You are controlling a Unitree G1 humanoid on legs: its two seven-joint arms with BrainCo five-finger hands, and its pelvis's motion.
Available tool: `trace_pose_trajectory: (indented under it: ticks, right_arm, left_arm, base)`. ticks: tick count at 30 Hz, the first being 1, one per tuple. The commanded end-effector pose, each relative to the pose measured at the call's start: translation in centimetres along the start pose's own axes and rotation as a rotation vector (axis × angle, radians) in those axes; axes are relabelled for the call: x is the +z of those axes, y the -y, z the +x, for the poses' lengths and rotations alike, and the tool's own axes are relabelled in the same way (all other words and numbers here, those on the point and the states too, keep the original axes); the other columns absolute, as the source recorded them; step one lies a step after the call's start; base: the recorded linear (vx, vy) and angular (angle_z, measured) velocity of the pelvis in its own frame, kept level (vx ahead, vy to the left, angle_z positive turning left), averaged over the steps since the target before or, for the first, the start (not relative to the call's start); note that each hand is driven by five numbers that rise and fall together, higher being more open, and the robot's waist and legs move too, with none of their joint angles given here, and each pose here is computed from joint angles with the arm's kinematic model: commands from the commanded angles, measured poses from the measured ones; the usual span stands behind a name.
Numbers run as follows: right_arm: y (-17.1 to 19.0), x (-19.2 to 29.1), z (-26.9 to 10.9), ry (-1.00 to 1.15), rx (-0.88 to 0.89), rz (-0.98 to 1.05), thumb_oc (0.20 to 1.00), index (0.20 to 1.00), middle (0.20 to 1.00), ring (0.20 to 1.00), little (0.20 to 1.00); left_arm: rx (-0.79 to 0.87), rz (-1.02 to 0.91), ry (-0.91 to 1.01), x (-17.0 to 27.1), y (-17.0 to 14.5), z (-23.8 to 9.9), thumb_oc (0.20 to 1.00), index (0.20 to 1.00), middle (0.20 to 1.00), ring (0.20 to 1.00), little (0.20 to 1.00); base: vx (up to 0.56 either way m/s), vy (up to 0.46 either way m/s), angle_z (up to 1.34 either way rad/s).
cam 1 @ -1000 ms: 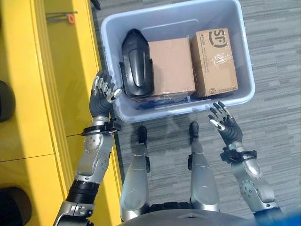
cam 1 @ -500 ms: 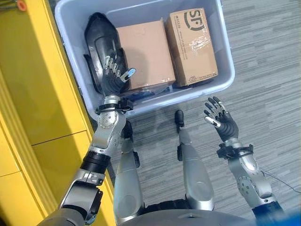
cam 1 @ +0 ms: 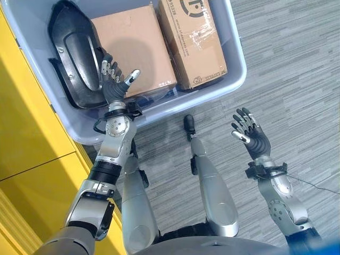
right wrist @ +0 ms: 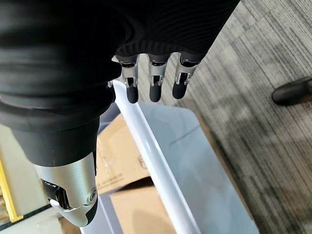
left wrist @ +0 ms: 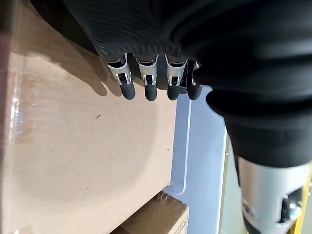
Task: Move parts from the plastic box to the shelf.
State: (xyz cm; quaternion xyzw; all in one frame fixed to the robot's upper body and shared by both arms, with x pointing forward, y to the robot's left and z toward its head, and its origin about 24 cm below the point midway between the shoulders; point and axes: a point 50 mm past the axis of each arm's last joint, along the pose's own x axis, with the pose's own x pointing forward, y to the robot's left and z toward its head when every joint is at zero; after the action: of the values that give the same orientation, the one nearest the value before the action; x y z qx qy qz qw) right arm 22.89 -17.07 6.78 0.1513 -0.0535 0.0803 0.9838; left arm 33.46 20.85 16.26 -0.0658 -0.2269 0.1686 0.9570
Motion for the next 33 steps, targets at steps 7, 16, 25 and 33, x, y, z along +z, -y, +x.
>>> trace_pose_trajectory:
  ticks: [7, 16, 25, 33]
  right_arm:
    - [0.2, 1.1, -1.1, 0.077, -0.006, 0.003, 1.000, 1.000, 1.000, 1.000, 1.000]
    - [0.6, 1.5, -0.9, 0.088, -0.017, -0.015, 1.000, 1.000, 1.000, 1.000, 1.000]
    - [0.4, 1.3, -0.9, 0.081, -0.005, -0.017, 1.000, 1.000, 1.000, 1.000, 1.000]
    - [0.6, 1.2, -1.0, 0.067, 0.001, -0.044, 1.000, 1.000, 1.000, 1.000, 1.000]
  left_arm:
    - [0.185, 0.015, 0.248, 4.9, -4.6, 1.9, 1.000, 1.000, 1.000, 1.000, 1.000]
    - [0.131, -0.026, 0.348, 6.9, -4.2, 0.0, 1.000, 1.000, 1.000, 1.000, 1.000]
    - [0.151, 0.022, 0.366, 7.3, -4.8, 0.5, 1.000, 1.000, 1.000, 1.000, 1.000]
    - [0.175, 0.132, 0.315, 7.0, -5.9, 3.0, 1.000, 1.000, 1.000, 1.000, 1.000]
  base:
    - [0.01, -0.012, 0.02]
    - [0.02, 0.006, 0.11]
    - [0.01, 0.007, 0.05]
    - [0.00, 0.000, 0.00]
